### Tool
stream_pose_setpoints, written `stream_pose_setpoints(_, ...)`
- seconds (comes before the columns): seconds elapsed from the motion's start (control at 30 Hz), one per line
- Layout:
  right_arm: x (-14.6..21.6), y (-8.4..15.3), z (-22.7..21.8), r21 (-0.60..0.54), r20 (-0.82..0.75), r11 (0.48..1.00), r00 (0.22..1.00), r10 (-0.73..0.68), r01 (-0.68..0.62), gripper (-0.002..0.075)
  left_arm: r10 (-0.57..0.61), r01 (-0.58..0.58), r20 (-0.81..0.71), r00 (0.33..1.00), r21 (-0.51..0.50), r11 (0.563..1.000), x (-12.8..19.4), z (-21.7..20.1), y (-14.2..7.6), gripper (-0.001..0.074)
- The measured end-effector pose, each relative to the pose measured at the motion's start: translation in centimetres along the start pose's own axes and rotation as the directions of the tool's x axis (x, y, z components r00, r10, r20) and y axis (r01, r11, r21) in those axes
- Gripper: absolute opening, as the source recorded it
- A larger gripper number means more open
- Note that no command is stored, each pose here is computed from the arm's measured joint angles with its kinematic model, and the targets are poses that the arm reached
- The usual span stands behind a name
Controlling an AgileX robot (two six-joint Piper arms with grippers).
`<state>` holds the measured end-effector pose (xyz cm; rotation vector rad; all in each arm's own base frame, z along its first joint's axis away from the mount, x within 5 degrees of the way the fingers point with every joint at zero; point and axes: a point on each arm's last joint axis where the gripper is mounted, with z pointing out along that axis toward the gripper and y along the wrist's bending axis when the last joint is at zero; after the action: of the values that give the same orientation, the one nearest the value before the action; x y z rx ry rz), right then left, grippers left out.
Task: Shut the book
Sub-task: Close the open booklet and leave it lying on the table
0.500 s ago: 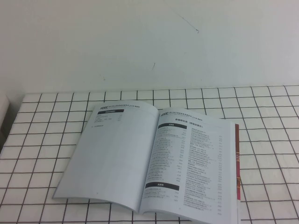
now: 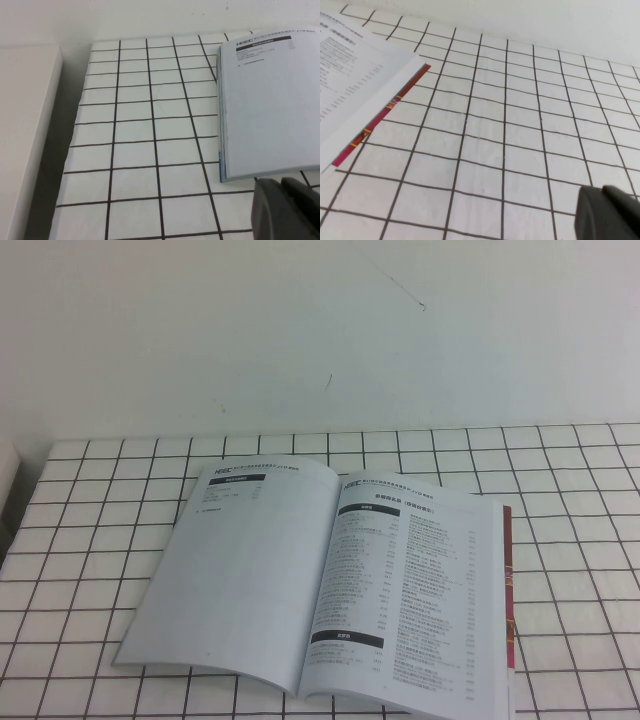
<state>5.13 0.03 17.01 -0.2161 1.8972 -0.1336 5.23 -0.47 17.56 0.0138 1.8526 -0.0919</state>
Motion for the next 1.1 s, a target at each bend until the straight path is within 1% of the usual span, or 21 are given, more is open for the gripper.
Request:
stream_pose_setpoints(0.87,0.0,0.0,0.0,0.001,0.002,1.000,1.000,-0.002,0.002,-0.0003,0.000,0.000,0.011,1.000,0.000,1.000,-0.1,0.0,0.0,-0.0004)
stream_pose_setpoints(0.97,-0.4,-0.1,0.1,0.011,0.056,1.000,0.998,-0.002,0.001,-0.0003,0.000,0.000,0.071,0.997,-0.001,1.000,-0.5,0.1,0.0,-0.0004)
stream_pose_setpoints(1.03,-1.2,-0.2,0.0,0.029,0.159,1.000,0.987,-0.004,-0.001,-0.0003,0.000,0.000,0.163,0.987,-0.002,1.000,-1.3,0.0,0.0,-0.0004)
stream_pose_setpoints(1.1,-2.4,-0.4,-0.3,0.054,0.293,0.999,0.956,-0.011,-0.005,-0.0003,0.000,0.001,0.289,0.957,-0.003,1.000,-2.5,-0.3,0.0,-0.0004)
